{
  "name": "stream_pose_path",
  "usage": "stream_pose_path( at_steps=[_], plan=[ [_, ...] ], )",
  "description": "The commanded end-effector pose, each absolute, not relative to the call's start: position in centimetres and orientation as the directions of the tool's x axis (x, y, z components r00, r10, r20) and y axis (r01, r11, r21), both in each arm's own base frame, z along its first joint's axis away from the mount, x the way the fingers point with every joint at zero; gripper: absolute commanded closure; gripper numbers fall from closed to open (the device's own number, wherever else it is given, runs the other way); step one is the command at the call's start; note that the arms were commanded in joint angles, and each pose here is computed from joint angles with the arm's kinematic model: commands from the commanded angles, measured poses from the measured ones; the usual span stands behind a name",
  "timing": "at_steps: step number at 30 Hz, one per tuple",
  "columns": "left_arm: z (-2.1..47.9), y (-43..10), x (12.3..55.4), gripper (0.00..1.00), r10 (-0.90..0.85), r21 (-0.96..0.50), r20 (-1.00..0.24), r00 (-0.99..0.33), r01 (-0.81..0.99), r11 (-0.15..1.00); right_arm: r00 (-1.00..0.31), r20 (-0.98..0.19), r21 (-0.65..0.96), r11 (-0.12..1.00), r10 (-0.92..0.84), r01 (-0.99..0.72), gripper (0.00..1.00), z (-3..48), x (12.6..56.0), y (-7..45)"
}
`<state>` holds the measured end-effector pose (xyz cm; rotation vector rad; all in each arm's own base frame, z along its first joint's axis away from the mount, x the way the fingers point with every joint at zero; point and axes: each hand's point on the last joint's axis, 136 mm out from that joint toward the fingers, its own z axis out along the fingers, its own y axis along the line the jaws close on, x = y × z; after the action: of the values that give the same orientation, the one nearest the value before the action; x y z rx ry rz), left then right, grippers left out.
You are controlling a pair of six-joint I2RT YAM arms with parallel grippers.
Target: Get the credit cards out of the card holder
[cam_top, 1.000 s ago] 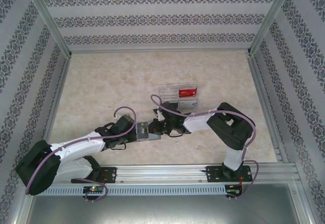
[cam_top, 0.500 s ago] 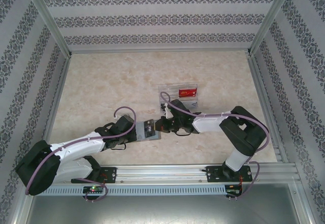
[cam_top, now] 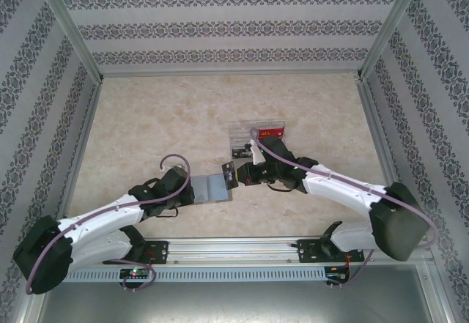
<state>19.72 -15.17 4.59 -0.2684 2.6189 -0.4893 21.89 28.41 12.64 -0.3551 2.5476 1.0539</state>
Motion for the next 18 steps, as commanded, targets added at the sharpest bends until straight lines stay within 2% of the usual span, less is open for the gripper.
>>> stream_pose_path(
  at_steps=[1,5,8,10,14,18],
  plan=[
    [6.3,-14.9,19.9,0.74,-0.262,-0.401,-0.437,-0.86,-0.073,0.913,-0.835,-0.506,0.417,0.786,-0.216,-0.457,1.0,13.6,22.1,25.7],
    [7.8,-14.8,19.8,0.24,-0.238,-0.424,-0.498,-0.834,-0.005,0.906,-0.695,-0.587,0.147,0.789,-0.416,-0.597,1.0,15.6,22.7,24.2],
    [8.5,-14.1,19.7,0.01,-0.211,-0.405,-0.554,-0.805,0.039,0.913,-0.557,-0.604,-0.04,0.72,-0.57,-0.692,1.0,17.0,23.3,24.0],
    [8.9,-14.0,19.7,0.0,-0.191,-0.4,-0.585,-0.788,0.075,0.914,-0.474,-0.597,-0.153,0.672,-0.647,-0.725,1.0,17.8,24.1,23.8],
    [9.8,-13.9,19.5,0.0,-0.177,-0.405,-0.626,-0.759,0.123,0.906,-0.271,-0.528,-0.355,0.499,-0.805,-0.791,1.0,18.8,25.1,24.1],
    [10.3,-13.7,19.3,0.0,-0.191,-0.422,-0.642,-0.743,0.134,0.897,-0.067,-0.342,-0.528,0.251,-0.937,-0.811,1.0,17.3,26.4,23.9]
  ],
)
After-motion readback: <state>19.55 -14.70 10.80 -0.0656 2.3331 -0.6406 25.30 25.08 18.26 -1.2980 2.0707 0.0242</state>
